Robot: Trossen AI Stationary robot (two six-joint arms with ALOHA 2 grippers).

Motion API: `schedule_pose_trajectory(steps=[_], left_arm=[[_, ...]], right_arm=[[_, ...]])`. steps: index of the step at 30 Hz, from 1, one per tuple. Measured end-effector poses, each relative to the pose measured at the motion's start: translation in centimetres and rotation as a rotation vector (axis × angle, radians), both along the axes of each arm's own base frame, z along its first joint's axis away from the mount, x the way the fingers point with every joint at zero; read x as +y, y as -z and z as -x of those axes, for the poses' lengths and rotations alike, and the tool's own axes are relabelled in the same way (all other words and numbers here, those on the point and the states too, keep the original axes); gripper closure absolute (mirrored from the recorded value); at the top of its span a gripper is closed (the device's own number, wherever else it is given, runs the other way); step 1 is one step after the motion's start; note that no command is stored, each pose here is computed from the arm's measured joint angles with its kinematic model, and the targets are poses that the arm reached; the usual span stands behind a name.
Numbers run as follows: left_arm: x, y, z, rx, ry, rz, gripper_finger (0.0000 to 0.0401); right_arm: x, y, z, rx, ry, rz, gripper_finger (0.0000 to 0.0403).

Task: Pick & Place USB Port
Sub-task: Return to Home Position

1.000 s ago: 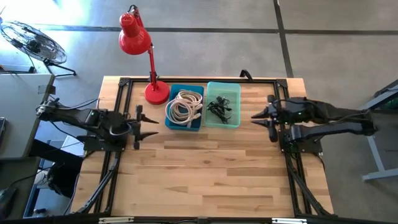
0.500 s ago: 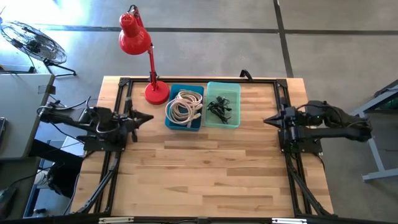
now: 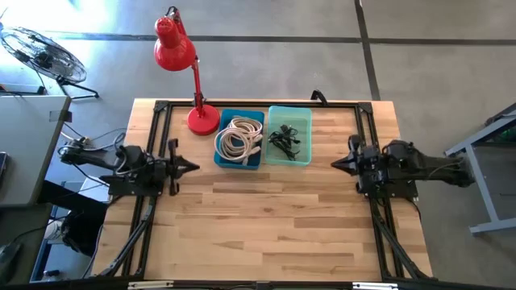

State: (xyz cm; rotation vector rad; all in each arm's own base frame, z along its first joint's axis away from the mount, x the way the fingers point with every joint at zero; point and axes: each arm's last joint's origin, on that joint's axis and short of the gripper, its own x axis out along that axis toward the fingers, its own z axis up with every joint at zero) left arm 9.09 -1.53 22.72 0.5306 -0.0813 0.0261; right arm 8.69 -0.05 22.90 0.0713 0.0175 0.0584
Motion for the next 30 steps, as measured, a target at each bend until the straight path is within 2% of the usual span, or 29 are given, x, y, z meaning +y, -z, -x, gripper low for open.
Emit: schedule_pose_trajectory(steps=[6, 10, 12, 16, 30], left_arm=[[-0.2, 2.9, -0.7, -0.002, 0.021, 0.05, 0.0401], [-0.7, 3.5, -0.8, -0.069, 0.176, 0.04, 0.0401], [-0.8, 3.9, -0.8, -0.074, 0.217, 0.027, 0.0401], [-0.8, 4.4, -0.9, -0.044, 0.189, 0.025, 0.0401], [-0.6, 5.4, -1.1, 0.059, 0.115, 0.013, 0.0401]], right_arm=[[0.1, 2.7, -1.1, -0.057, -0.048, -0.015, 0.0403], [0.1, 4.3, -1.4, -0.029, -0.053, -0.036, 0.0403], [0.1, 4.8, -1.5, -0.029, -0.052, -0.036, 0.0403], [0.1, 5.9, -1.7, -0.039, -0.053, -0.033, 0.0403], [0.1, 6.1, -1.7, -0.028, -0.071, 0.083, 0.0403]])
